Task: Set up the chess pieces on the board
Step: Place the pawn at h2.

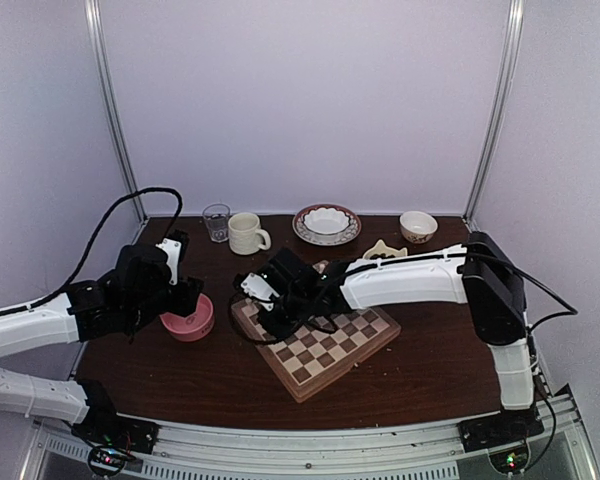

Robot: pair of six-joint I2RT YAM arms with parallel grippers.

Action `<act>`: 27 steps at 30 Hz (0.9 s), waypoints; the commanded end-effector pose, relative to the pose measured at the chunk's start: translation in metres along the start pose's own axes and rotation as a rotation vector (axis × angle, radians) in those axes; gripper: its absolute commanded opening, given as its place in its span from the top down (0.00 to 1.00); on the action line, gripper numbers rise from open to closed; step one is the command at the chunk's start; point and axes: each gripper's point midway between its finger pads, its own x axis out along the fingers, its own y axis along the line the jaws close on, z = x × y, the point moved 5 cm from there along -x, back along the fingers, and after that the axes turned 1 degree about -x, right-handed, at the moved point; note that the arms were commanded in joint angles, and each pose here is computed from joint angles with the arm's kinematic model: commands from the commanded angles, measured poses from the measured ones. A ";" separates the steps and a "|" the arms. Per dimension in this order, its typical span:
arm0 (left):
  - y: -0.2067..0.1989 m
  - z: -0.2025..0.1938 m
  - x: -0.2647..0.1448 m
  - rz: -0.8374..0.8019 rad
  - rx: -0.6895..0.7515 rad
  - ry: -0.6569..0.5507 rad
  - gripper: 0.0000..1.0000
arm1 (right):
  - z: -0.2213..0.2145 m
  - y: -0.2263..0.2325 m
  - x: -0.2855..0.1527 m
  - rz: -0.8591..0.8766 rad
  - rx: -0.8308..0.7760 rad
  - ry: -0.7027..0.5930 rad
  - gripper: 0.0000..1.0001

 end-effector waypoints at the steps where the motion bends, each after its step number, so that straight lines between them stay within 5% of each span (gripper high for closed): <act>1: 0.001 0.001 0.001 0.004 -0.025 -0.012 0.44 | 0.011 -0.002 0.008 -0.036 0.008 0.006 0.86; 27: 0.004 0.003 -0.004 0.004 -0.027 -0.026 0.45 | 0.021 -0.013 0.036 -0.121 -0.005 0.009 0.85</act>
